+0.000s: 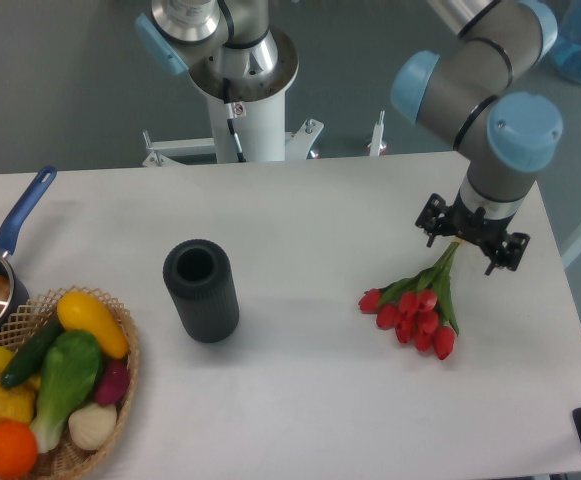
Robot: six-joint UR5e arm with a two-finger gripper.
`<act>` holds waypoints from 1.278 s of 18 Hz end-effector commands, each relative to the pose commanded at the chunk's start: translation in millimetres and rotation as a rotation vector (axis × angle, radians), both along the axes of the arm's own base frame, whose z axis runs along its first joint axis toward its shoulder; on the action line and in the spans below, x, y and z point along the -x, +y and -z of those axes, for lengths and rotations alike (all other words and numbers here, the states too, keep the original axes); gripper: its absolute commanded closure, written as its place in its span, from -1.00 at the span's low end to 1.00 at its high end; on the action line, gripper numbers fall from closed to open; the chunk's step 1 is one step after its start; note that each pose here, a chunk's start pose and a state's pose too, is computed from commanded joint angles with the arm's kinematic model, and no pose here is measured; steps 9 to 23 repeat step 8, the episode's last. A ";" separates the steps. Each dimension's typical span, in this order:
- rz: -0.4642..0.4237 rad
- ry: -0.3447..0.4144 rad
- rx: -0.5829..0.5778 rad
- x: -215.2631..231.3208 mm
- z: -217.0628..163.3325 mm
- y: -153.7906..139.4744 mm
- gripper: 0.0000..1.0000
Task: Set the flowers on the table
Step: 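Lower the red tulips onto the table and open the gripper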
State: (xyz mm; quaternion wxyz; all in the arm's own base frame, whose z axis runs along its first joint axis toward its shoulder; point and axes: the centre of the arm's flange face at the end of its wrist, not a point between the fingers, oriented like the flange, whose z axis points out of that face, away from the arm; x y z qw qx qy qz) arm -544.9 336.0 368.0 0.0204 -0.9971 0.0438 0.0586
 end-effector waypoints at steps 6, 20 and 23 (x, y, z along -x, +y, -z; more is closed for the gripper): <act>-0.008 0.033 -0.112 9.0 -26.2 -22.5 -1.00; 0.009 0.040 -0.110 8.5 -29.0 -23.8 -1.00; 0.009 0.040 -0.110 8.5 -29.0 -23.8 -1.00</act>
